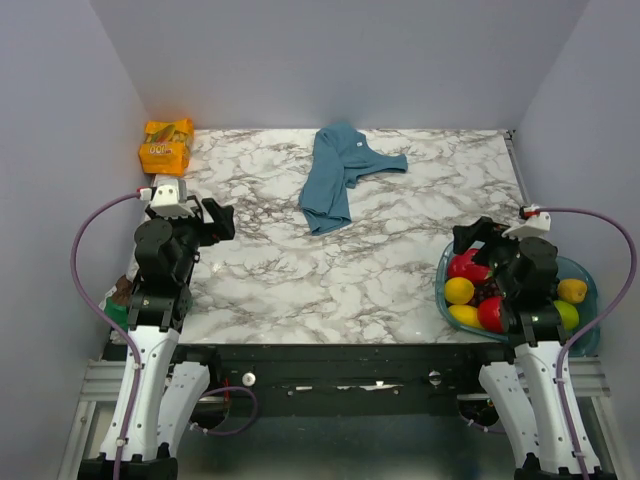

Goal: Pin the brooch onto the clothing

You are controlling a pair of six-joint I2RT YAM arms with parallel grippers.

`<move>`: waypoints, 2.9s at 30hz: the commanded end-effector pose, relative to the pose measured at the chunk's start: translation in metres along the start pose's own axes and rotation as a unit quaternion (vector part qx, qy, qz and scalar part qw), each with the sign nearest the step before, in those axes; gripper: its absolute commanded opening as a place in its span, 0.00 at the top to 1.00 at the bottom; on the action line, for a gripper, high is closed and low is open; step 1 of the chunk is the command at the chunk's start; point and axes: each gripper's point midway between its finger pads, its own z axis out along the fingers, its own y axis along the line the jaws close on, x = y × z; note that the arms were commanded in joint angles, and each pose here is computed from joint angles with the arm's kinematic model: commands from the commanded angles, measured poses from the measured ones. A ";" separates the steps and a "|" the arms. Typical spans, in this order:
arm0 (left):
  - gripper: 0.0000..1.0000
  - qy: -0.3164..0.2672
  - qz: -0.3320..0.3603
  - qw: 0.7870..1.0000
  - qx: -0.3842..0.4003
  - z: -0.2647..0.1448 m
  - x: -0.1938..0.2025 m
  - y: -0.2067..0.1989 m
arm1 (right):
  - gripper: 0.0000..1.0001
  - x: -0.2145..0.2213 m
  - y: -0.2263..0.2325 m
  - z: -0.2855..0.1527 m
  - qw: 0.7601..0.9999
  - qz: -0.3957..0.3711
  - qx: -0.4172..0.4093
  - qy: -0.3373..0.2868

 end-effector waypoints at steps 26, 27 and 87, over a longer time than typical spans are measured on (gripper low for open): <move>0.01 0.112 0.052 0.973 0.193 0.060 0.004 -0.123 | 0.30 0.023 0.112 0.009 0.985 0.034 -0.130 0.108; 0.01 0.128 0.051 0.972 0.189 0.064 0.019 -0.119 | 0.30 0.028 0.119 0.013 0.984 0.028 -0.132 0.118; 0.02 0.171 -0.099 0.972 0.123 0.083 0.046 -0.038 | 0.99 0.269 0.276 0.194 0.870 -0.215 -0.070 0.439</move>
